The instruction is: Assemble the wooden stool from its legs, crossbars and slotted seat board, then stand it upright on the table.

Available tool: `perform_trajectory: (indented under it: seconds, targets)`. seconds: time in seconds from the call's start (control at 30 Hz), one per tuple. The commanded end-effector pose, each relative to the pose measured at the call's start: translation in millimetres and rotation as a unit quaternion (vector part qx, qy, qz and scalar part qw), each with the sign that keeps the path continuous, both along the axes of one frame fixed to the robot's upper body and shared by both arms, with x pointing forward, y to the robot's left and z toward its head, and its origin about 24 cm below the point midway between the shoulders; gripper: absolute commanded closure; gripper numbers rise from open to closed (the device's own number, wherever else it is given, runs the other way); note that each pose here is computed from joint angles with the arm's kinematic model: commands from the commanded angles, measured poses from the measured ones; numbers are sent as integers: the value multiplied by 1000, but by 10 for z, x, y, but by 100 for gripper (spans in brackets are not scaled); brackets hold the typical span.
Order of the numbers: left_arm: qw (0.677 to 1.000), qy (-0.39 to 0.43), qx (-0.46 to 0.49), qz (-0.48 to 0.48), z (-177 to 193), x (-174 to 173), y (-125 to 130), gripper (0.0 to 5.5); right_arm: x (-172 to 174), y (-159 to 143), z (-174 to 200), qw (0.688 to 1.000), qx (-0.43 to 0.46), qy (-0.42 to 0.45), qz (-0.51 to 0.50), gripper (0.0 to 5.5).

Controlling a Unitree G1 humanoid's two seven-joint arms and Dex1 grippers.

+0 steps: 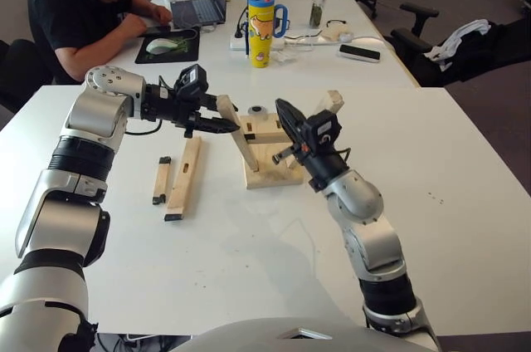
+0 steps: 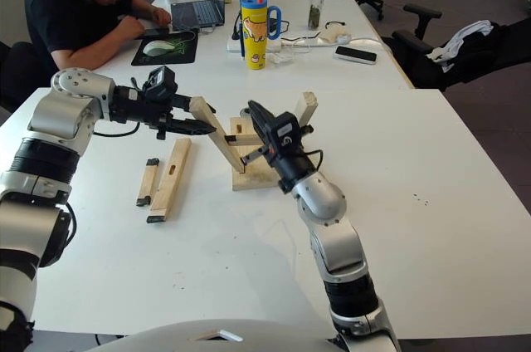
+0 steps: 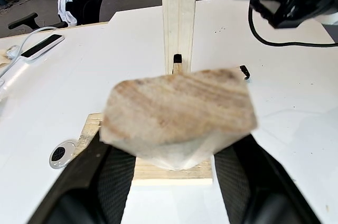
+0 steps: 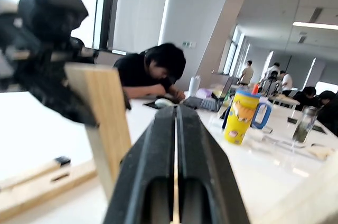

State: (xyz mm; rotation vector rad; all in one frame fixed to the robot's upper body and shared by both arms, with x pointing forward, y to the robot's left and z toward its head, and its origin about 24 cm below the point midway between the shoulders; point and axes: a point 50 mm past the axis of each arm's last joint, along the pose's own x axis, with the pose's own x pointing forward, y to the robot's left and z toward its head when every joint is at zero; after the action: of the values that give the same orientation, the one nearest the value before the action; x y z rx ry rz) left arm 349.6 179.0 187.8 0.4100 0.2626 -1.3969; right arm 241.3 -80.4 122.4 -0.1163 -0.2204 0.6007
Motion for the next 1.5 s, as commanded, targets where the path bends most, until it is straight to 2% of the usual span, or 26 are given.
perform_trajectory:
  seconds: [0.03,0.23,0.37,0.5,0.53,0.8,0.87,0.93,1.0,1.13,1.2,1.33,1.37,1.4,1.43,1.5]
  targets:
    - [996,71,55,13,-394,-27,82,343,-30,48,-433,993,-59,102,29,550]
    - [997,72,25,13,-390,-8,31,343,108,38,-778,978,-7,203,-40,550]
    - [996,81,8,29,-458,-24,34,343,186,28,-939,968,-41,238,-67,550]
    - [996,78,2,40,-478,-39,61,343,152,3,-1162,945,-91,306,-75,550]
    - [996,73,-2,48,-466,-33,77,306,135,-11,-1199,940,-103,315,-76,550]
    - [994,58,-24,86,-252,-163,389,188,24,-32,-1274,927,-117,351,-66,550]
    - [991,52,-61,111,-105,-217,530,186,10,-9,-1287,926,-118,354,-59,550]
    - [977,39,-161,133,199,-227,607,208,-6,-13,-1297,925,-117,357,-58,550]
    - [950,19,-275,146,518,-232,648,238,-14,-20,-1303,925,-115,358,-58,550]
    - [875,0,-471,108,1057,-292,486,301,-27,-22,-1316,925,-112,360,-54,550]
    - [843,5,-531,82,1220,-347,348,326,-30,-18,-1326,924,-114,361,-51,550]
    - [803,-6,-590,77,1401,-420,241,378,-46,16,-1350,922,-121,365,-38,550]
    - [799,0,-596,72,1418,-421,194,397,-56,16,-1357,922,-122,366,-38,550]
    - [811,9,-579,82,1366,-393,94,415,-64,18,-1359,922,-122,367,-38,550]
    - [841,31,-528,113,1165,-305,-80,436,-70,24,-1359,922,-122,366,-38,550]
    - [904,78,-367,205,430,-170,-354,473,-74,52,-1355,922,-123,365,-34,550]
